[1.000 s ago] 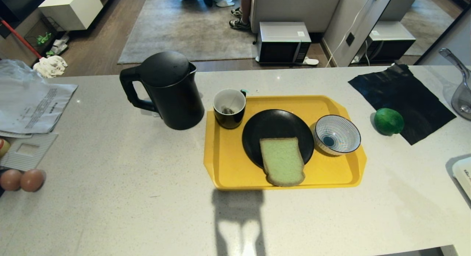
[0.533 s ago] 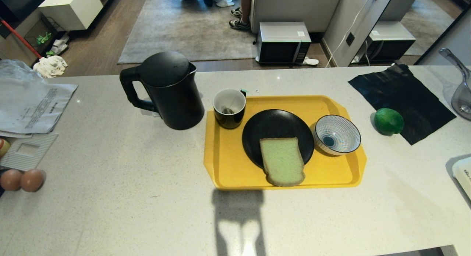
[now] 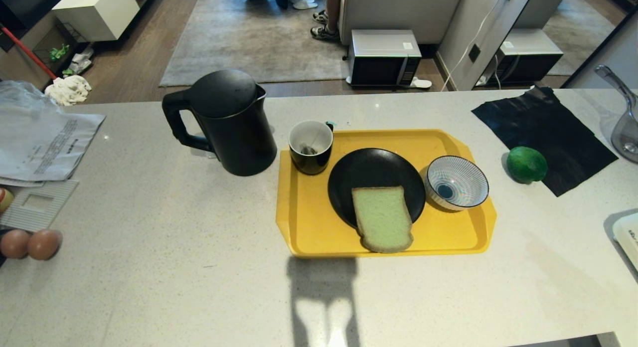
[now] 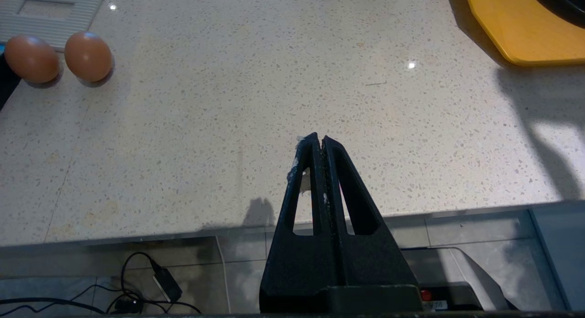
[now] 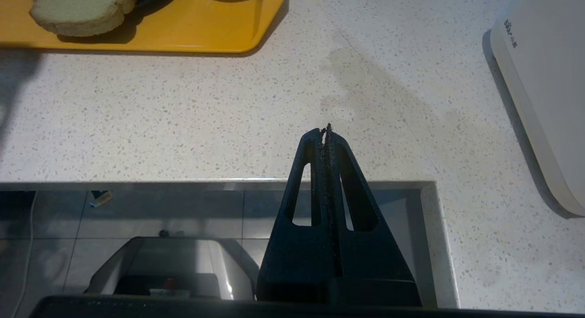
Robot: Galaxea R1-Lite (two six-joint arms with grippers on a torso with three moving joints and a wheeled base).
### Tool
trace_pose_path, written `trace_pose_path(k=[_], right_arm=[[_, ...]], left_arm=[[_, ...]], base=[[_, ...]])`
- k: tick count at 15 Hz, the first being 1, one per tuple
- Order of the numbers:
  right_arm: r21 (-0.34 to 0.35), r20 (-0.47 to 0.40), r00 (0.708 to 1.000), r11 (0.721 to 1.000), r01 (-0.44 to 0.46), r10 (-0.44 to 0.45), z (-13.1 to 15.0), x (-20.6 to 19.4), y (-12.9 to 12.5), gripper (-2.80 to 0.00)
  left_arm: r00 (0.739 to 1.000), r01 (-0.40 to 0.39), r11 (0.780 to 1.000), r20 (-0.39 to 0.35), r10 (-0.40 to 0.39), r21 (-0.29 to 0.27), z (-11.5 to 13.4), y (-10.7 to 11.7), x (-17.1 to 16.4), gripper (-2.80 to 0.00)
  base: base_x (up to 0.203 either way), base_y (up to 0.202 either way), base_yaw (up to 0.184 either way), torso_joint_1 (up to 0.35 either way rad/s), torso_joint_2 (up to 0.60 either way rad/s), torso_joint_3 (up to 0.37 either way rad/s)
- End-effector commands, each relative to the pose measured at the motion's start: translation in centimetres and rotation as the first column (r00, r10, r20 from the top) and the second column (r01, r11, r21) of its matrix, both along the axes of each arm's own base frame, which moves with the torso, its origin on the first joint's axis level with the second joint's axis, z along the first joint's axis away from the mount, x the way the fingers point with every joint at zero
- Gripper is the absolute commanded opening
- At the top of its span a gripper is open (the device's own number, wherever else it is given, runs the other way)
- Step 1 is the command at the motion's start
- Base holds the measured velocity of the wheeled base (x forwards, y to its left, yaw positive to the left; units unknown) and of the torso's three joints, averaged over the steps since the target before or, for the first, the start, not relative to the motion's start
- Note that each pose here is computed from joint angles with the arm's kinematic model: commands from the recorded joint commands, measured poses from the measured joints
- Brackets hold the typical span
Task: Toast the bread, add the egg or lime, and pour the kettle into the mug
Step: Pick up the bread slice
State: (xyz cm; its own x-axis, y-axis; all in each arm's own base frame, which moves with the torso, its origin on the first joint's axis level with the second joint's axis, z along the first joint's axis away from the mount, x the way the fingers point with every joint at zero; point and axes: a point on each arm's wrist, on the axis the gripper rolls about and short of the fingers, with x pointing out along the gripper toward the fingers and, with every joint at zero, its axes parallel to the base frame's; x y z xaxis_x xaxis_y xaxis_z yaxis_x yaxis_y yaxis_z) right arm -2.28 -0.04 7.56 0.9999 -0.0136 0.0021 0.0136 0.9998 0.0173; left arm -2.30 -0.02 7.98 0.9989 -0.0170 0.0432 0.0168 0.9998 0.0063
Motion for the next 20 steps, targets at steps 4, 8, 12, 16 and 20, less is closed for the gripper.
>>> trace_pose_path(k=[4, 8, 12, 16, 20], right_arm=[[-0.005, -0.002, 1.000, 1.000, 0.002, -0.002, 0.0, 0.0, 0.0, -2.80], [-0.021, 0.031, 1.000, 1.000, -0.001, 0.002, 1.0, -0.3, 0.0, -2.80], [-0.022, 0.060, 0.997, 0.999, -0.049, 0.050, 3.4, -0.6, 0.1, -2.80], [-0.021, 0.001, 0.998, 0.998, -0.064, 0.064, 5.8, 0.4, 0.1, -2.80], [-0.047, -0.085, 0.992, 0.994, -0.096, 0.092, 10.0, 2.9, 0.1, -2.80]], left_arm=[[1.000, 0.000, 1.000, -0.014, 0.000, 0.000, -0.5, 0.0, 0.1, -2.80], [1.000, 0.000, 1.000, -0.014, 0.000, 0.000, -0.5, 0.0, 0.1, -2.80], [1.000, 0.000, 1.000, -0.014, 0.000, 0.000, -0.5, 0.0, 0.1, -2.80], [1.000, 0.000, 1.000, -0.014, 0.000, 0.000, -0.5, 0.0, 0.1, -2.80], [1.000, 0.000, 1.000, -0.014, 0.000, 0.000, -0.5, 0.0, 0.1, -2.80]], base=[[0.000, 0.000, 0.000, 0.000, 0.00, 0.000], [0.000, 0.000, 0.000, 0.000, 0.00, 0.000], [0.000, 0.000, 0.000, 0.000, 0.00, 0.000], [0.000, 0.000, 0.000, 0.000, 0.00, 0.000], [0.000, 0.000, 0.000, 0.000, 0.00, 0.000]])
